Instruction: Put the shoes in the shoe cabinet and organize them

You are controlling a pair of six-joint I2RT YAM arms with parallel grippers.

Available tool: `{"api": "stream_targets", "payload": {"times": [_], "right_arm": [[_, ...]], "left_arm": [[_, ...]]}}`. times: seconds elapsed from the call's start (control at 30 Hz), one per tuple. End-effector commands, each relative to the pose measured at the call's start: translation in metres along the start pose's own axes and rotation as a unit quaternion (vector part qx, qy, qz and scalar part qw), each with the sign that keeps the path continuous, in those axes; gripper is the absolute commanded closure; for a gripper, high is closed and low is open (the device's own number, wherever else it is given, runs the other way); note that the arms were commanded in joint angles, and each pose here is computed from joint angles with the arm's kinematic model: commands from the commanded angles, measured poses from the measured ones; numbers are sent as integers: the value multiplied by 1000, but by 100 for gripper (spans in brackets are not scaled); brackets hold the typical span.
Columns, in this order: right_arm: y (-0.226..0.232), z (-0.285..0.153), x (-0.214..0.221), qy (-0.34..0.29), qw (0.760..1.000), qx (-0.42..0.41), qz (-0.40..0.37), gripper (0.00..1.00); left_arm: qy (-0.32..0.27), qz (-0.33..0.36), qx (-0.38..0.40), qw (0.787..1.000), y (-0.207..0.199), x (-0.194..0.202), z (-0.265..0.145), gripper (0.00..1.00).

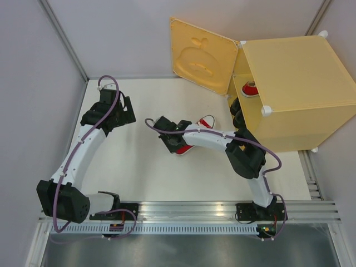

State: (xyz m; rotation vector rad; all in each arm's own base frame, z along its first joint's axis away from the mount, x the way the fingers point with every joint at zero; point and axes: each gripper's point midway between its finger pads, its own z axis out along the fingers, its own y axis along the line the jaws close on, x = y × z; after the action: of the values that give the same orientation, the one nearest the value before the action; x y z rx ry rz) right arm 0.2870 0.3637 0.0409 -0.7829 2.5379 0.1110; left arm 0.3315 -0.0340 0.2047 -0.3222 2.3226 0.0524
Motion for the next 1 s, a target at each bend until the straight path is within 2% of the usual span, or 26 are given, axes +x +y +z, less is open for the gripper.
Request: {"api": "stream_targets", "payload": {"times": [0.0, 0.27, 0.63, 0.83, 0.97], "right_arm": [[-9, -75, -45, -64, 997, -11, -39, 99], [-64, -132, -68, -87, 996, -22, -27, 99], [-174, -155, -62, -92, 994, 22, 46, 99], [-217, -163, -52, -98, 990, 20, 101, 99], [-227, -167, -48, -105, 985, 1, 134, 99]], "left_arm": [[-14, 14, 0, 1000, 0, -6, 3, 1], [-11, 15, -1, 1000, 0, -5, 4, 1], [-8, 16, -1, 1000, -1, -4, 6, 1], [-9, 16, -1, 1000, -1, -4, 6, 1], [-9, 15, -2, 1000, 0, -4, 6, 1]]}}
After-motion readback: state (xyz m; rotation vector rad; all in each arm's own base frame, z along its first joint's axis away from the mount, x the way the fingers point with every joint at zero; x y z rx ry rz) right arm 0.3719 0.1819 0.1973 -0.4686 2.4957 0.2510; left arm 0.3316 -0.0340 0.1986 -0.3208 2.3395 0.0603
